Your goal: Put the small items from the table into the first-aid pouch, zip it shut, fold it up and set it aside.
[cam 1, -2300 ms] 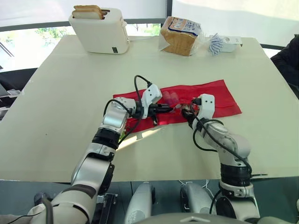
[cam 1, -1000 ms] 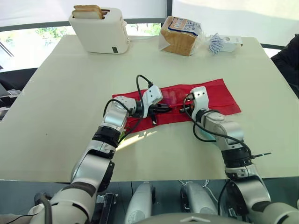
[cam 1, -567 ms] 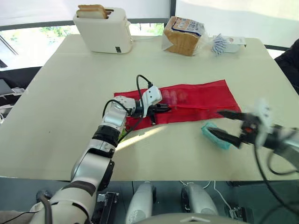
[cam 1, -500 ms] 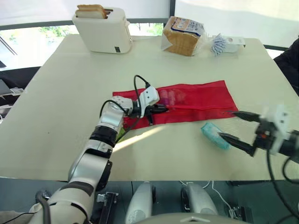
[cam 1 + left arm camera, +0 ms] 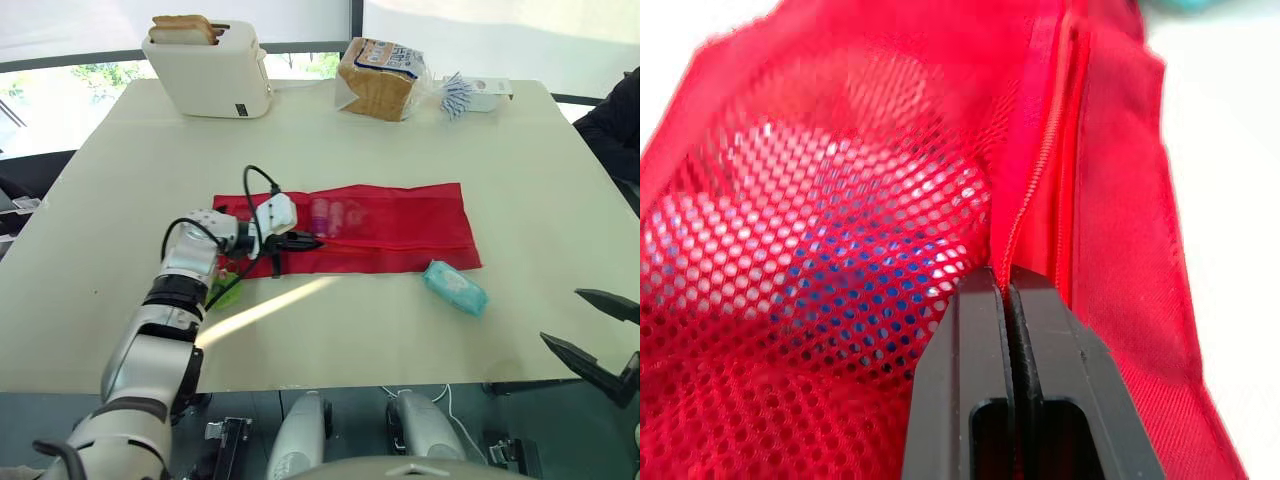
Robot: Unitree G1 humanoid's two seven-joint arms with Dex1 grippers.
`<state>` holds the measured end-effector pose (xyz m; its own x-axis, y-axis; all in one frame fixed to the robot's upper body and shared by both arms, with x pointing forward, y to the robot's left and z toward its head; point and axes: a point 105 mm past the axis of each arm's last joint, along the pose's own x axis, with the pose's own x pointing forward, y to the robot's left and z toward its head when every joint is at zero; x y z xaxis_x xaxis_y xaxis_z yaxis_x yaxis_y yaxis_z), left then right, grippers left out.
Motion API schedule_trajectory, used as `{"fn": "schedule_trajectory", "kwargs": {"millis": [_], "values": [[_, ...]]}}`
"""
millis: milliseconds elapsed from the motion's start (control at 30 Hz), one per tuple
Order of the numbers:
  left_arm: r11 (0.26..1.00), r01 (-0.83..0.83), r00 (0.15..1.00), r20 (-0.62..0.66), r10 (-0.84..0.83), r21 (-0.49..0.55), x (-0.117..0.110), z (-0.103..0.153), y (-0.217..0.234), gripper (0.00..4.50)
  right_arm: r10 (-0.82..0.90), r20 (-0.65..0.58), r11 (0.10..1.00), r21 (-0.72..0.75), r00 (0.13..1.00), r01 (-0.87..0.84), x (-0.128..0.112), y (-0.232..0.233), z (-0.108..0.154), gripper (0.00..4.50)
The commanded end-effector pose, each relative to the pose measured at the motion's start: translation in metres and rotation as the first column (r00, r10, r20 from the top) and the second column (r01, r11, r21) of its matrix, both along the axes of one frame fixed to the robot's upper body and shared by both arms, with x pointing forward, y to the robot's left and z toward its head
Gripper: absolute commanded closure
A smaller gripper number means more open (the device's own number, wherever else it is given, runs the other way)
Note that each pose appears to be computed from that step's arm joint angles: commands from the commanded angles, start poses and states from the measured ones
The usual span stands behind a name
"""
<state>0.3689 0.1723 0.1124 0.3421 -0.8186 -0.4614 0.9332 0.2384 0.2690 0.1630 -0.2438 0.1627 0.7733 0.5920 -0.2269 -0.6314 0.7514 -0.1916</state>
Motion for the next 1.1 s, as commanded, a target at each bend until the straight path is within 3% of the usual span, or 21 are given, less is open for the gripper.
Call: {"fn": "schedule_trajectory", "kwargs": {"millis": [33, 67, 167, 233, 267, 500, 633, 900, 1100], "values": [[0.994, -0.082, 0.997, 0.012, 0.081, 0.075, 0.002, 0.0, 0.036, 4.5, 0.02, 0.032, 1.0, 0.002, 0.999, -0.02, 0.0, 0.007, 0.005, 0.03], [0.993, -0.092, 0.996, 0.002, 0.092, 0.07, 0.003, 0.002, 0.04, 4.5, 0.033, 0.028, 0.999, 0.006, 0.999, -0.033, 0.0, 0.009, 0.005, 0.03], [0.996, -0.089, 0.995, -0.033, 0.09, 0.027, 0.0, 0.011, 0.043, 3.64, 0.053, 0.031, 0.998, 0.021, 0.998, -0.054, 0.001, 0.016, 0.008, 0.0], [0.997, -0.068, 0.996, -0.063, 0.065, -0.042, -0.003, 0.023, 0.037, 2.63, 0.062, 0.033, 0.998, 0.023, 0.997, -0.063, 0.002, 0.019, 0.009, 0.0], [0.998, -0.037, 0.997, -0.076, 0.033, -0.06, -0.008, 0.028, 0.032, 2.51, 0.068, 0.033, 0.997, 0.025, 0.997, -0.069, 0.002, 0.02, 0.009, 0.0], [0.986, 0.081, 0.992, -0.084, -0.094, -0.147, -0.028, 0.058, -0.029, 2.51, 0.092, 0.043, 0.995, 0.042, 0.995, -0.094, 0.002, 0.025, 0.015, 0.0], [0.988, 0.038, 0.999, -0.019, -0.041, -0.149, -0.016, 0.057, -0.077, 2.51, 0.093, 0.04, 0.995, 0.033, 0.995, -0.095, 0.001, 0.024, 0.017, 0.0], [0.998, 0.026, 1.0, 0.004, -0.026, -0.058, -0.002, 0.029, -0.148, 2.51, 0.05, 0.056, 0.999, -0.005, 0.997, -0.049, -0.002, 0.01, 0.025, 0.0], [0.995, 0.087, 0.995, 0.042, -0.089, 0.038, -0.002, 0.015, -0.168, 2.51, 0.039, 0.05, 0.999, -0.017, 0.998, -0.038, -0.005, 0.007, 0.028, 0.0]]}}
